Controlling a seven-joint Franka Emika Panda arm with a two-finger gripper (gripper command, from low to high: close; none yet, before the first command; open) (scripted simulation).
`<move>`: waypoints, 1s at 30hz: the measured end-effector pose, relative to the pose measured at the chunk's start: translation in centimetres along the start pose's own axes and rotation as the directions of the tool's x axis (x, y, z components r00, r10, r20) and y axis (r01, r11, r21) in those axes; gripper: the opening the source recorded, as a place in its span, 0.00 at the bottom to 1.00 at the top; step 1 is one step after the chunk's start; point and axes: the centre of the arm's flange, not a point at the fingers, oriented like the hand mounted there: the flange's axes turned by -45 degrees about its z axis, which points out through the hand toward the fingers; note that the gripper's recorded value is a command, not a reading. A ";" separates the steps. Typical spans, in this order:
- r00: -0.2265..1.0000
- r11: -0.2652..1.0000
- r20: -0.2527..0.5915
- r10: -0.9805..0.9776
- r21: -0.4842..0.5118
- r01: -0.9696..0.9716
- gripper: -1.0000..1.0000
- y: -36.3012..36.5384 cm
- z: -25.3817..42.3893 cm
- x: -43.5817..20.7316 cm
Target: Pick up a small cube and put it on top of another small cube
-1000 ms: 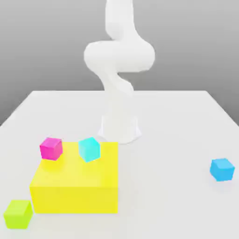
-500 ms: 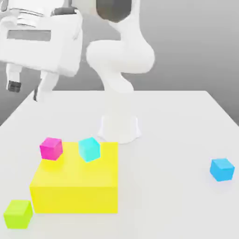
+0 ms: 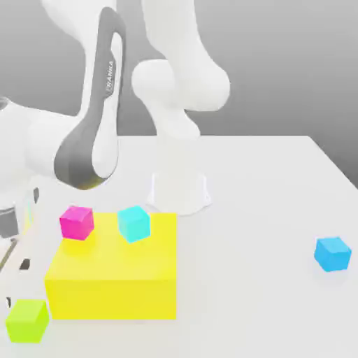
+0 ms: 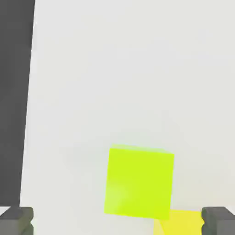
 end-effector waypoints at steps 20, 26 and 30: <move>0.999 0.999 -0.042 -0.003 -0.048 0.001 0.00 3.4 -5.4 -0.3; 0.998 0.998 -0.065 -0.002 -0.070 -0.002 0.00 7.4 -10.0 -1.1; 0.998 0.998 -0.060 -0.006 -0.064 0.002 0.00 10.1 -12.7 -2.3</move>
